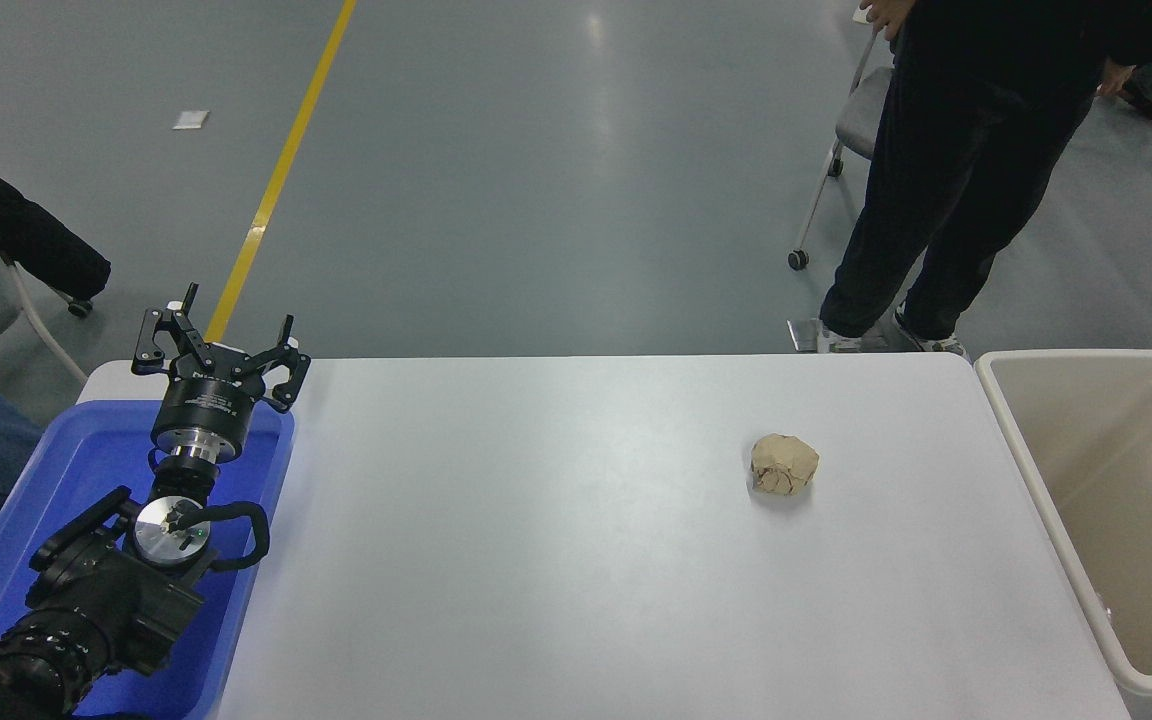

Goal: Pick up foil plate and place in dustbin

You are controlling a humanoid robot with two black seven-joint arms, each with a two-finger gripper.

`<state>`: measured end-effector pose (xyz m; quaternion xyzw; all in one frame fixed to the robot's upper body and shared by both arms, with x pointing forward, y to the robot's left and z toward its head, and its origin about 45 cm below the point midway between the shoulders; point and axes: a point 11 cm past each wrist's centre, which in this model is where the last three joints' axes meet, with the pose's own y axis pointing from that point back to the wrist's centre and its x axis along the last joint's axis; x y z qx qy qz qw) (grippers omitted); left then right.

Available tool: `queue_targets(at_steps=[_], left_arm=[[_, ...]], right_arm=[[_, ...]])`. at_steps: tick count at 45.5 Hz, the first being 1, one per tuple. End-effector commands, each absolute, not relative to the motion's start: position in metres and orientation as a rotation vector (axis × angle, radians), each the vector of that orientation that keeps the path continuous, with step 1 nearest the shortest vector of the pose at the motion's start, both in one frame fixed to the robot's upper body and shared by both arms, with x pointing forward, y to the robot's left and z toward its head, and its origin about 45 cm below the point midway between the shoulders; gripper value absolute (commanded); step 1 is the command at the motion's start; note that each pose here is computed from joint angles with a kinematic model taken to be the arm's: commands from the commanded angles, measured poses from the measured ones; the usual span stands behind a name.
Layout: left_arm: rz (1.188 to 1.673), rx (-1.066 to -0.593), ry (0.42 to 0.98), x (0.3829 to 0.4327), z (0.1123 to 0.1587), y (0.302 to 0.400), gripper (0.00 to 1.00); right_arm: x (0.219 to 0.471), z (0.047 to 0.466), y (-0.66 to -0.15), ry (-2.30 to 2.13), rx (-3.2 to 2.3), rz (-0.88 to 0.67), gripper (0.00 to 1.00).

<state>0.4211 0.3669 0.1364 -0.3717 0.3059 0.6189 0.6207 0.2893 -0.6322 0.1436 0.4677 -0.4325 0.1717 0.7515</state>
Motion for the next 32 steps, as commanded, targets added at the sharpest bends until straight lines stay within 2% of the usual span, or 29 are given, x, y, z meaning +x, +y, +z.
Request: queue_targets(at_steps=[1, 7, 14, 22, 32], left_arm=[[1.422, -0.855, 0.703, 0.421, 0.1365, 0.3668, 0.99], [1.423, -0.856, 0.701, 0.421, 0.1368, 0.3677, 0.99], [1.422, -0.857, 0.703, 0.421, 0.1366, 0.367, 0.99], [1.422, -0.857, 0.703, 0.421, 0.1366, 0.3669, 0.99], [1.421, -0.857, 0.702, 0.4215, 0.1372, 0.3668, 0.99]], right_arm=[[0.296, 0.149, -0.631, -0.969, 1.023, 0.384, 1.0], [0.298, 0.149, -0.629, -0.969, 1.03, 0.387, 1.0], [0.328, 0.171, -0.618, -0.997, 1.059, 0.43, 1.0], [0.329, 0.18, -0.613, -0.94, 1.095, 0.427, 1.0], [0.335, 0.21, -0.598, -0.838, 1.159, 0.425, 1.0]])
